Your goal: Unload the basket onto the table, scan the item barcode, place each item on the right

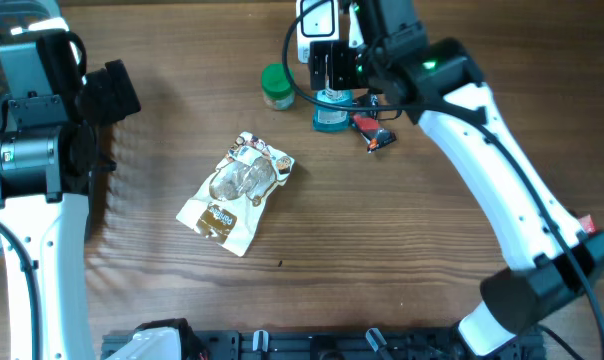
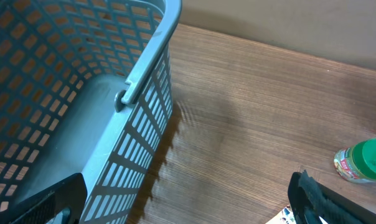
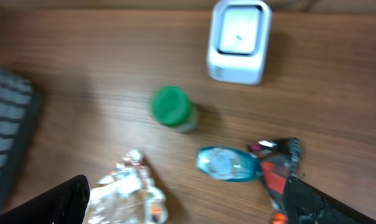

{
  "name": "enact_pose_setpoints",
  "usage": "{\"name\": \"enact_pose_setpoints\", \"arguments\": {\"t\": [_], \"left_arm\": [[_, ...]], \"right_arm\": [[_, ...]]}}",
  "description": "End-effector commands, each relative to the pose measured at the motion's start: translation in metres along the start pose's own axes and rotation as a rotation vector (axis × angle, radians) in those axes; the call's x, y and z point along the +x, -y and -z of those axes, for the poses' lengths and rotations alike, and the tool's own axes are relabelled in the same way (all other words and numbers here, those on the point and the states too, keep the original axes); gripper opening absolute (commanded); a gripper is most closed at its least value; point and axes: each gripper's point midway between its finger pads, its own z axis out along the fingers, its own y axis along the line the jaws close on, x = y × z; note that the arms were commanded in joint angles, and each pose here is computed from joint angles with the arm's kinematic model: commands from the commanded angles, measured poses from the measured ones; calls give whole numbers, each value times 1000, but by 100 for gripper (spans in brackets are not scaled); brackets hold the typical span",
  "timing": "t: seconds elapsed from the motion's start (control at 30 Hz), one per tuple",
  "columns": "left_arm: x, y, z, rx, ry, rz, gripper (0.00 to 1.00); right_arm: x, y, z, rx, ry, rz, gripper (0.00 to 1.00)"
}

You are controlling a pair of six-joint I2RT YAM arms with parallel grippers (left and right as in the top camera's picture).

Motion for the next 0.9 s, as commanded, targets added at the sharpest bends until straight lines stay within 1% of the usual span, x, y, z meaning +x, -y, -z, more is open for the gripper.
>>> {"name": "enact_pose_setpoints", "arguments": {"t": [0.0, 0.07, 0.17, 0.27, 0.33, 0.4, 0.47, 0.57, 0.87], "left_arm": [[-4, -4, 5, -8, 19, 5, 100], [-4, -4, 5, -8, 19, 5, 100], [-4, -4, 5, -8, 19, 4, 100], [-4, -4, 5, -8, 19, 5, 100], [-4, -4, 5, -8, 19, 5, 100], [-4, -4, 5, -8, 19, 4, 100], [-4, -4, 5, -8, 20, 5, 100], [-4, -4, 5, -8, 19, 5, 100], [-4, -4, 5, -8, 19, 5, 100]], "right_arm": [[-4, -22, 8, -119, -3, -50, 100], [12, -15, -4, -90, -83, -223, 100], [34, -9, -31, -111, -226, -267, 99], [42, -1, -52, -60, -313, -274, 99], [41, 5, -63, -12, -329, -279, 99], [44, 20, -78, 80, -345, -303, 100], [52, 25, -88, 103, -376, -312, 99], [68, 43, -101, 198, -416, -313, 99], [94, 55, -129, 237, -503, -294, 99]]}}
